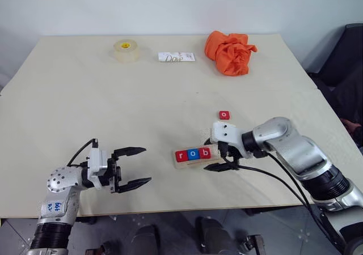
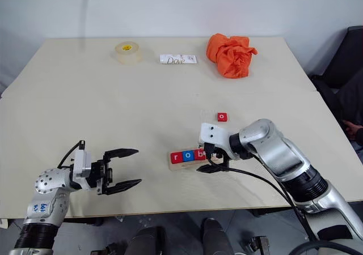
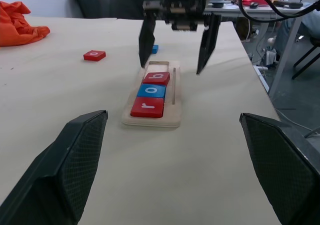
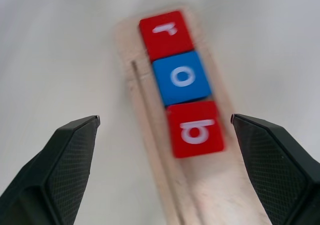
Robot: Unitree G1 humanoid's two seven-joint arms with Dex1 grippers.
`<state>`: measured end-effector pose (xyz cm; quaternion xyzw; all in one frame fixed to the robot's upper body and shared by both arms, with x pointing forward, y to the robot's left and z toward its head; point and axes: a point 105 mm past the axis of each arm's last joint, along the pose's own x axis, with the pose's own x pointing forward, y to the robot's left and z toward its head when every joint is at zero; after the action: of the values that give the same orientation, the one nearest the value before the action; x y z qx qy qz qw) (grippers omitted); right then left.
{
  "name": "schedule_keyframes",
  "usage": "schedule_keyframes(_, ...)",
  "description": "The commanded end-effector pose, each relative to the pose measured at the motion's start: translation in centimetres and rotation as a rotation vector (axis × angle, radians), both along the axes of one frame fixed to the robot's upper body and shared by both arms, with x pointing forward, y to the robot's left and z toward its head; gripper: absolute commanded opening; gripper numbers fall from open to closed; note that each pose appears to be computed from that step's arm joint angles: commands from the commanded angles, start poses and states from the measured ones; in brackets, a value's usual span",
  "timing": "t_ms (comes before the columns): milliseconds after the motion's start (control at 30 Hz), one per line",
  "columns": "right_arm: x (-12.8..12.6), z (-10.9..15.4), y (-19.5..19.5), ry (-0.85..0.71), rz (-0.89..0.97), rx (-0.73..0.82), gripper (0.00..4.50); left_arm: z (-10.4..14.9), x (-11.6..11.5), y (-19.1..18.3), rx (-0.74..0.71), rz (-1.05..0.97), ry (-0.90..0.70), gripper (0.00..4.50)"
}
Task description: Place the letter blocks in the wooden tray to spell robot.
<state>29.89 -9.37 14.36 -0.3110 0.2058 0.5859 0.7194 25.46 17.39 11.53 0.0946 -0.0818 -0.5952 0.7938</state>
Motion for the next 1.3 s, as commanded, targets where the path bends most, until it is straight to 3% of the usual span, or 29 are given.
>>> schedule_keyframes(33,-0.7,1.0,-1.1,-0.016,-0.023,0.035,4.45,0.4,0.4,-0.4,-0.009,-0.019,-0.026,4.50)
schedule_keyframes(267,-0.7,0.8,-1.3,-0.041,-0.057,0.083,4.45,0.6,1.2,-0.8,-0.011,-0.043,-0.034,4.50)
schedule_keyframes(300,-0.8,0.6,-1.4,-0.040,-0.056,0.083,4.28,0.7,1.2,-0.9,-0.012,-0.045,-0.035,4.50)
schedule_keyframes(400,-0.7,0.1,-1.4,-0.030,-0.059,0.082,3.50,0.7,1.2,-1.0,-0.013,-0.051,-0.036,4.50)
schedule_keyframes(733,-0.9,-0.4,-0.7,0.005,-0.024,0.092,0.05,0.4,0.6,-0.6,-0.009,-0.037,-0.026,4.50)
schedule_keyframes(1300,0.5,-1.4,0.0,0.006,-0.010,0.092,0.02,0.1,-0.2,-0.4,-0.013,-0.017,-0.016,4.50)
